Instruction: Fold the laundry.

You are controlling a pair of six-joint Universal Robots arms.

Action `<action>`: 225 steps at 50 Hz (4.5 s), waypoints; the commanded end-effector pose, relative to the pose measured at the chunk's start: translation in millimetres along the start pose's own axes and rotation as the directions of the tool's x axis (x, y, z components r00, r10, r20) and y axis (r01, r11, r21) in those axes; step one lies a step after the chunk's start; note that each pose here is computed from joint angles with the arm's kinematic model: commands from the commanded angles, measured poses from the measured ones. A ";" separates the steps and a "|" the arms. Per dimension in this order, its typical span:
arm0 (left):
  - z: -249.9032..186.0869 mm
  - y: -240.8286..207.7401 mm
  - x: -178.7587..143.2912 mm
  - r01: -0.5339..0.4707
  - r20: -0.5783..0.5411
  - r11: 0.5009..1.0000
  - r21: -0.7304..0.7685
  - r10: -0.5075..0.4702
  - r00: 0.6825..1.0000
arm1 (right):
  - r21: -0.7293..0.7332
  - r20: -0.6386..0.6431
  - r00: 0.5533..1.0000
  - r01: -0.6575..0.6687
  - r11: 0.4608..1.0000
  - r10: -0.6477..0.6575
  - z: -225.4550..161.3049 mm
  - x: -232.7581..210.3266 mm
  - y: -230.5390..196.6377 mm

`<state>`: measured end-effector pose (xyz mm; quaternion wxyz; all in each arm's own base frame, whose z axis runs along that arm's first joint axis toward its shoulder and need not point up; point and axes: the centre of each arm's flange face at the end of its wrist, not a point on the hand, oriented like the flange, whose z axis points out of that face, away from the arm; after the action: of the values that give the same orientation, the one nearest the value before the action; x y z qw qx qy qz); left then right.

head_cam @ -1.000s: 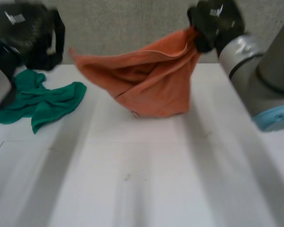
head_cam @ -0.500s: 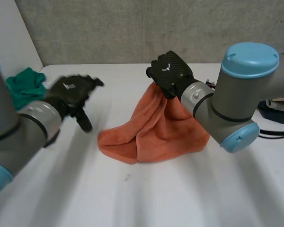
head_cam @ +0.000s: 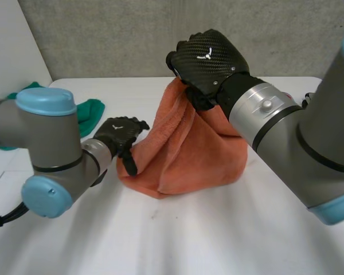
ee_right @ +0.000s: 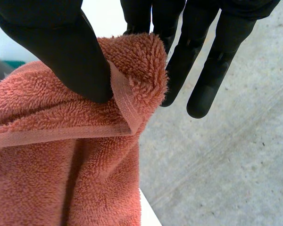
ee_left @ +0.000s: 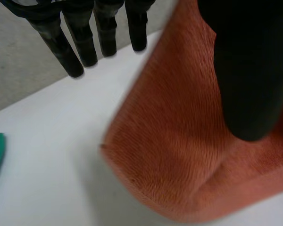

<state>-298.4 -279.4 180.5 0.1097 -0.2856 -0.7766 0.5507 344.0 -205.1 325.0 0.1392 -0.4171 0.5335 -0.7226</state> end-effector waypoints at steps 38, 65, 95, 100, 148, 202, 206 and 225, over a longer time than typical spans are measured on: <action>-108.6 -77.7 -25.5 -0.070 0.165 0.985 0.156 0.044 0.985 | 0.076 0.081 0.991 0.105 0.992 -0.111 52.2 -20.7 91.8; -106.7 -73.6 -45.9 -0.052 0.184 0.988 0.148 0.024 0.983 | -0.589 -0.120 0.898 -0.408 0.698 0.424 -45.3 -45.6 156.6; -125.1 -93.6 -61.9 -0.068 0.237 0.972 0.223 0.013 0.971 | -0.355 -0.293 0.946 -0.246 0.902 0.143 -3.5 -5.6 141.8; -132.7 -105.1 -83.3 -0.108 0.308 0.964 0.243 0.029 0.951 | -0.394 -0.258 0.966 -0.074 0.916 -0.033 -24.4 72.9 99.3; 11.4 -109.2 -133.8 -0.351 0.491 0.853 0.385 0.133 0.861 | -0.102 -0.353 0.859 0.359 0.928 -0.372 45.7 186.0 166.6; 8.5 -8.6 -119.3 -0.219 0.341 0.969 0.118 0.168 0.925 | -0.558 -0.246 0.964 -0.223 0.800 0.097 -4.8 96.5 275.2; 0.7 -8.9 -116.5 -0.200 0.332 0.976 0.081 0.163 0.929 | -0.541 -0.282 0.955 -0.240 0.806 0.095 -2.9 99.6 275.1; -108.7 16.4 -90.1 -0.517 -0.073 0.736 -0.437 0.544 0.836 | -0.790 0.309 0.930 0.368 0.491 -0.199 -112.8 91.8 185.8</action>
<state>-179.7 -260.6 217.1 -0.1043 -0.3912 -0.7956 0.4507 167.5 -289.0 191.1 -0.1372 -0.5051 0.7400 -0.4224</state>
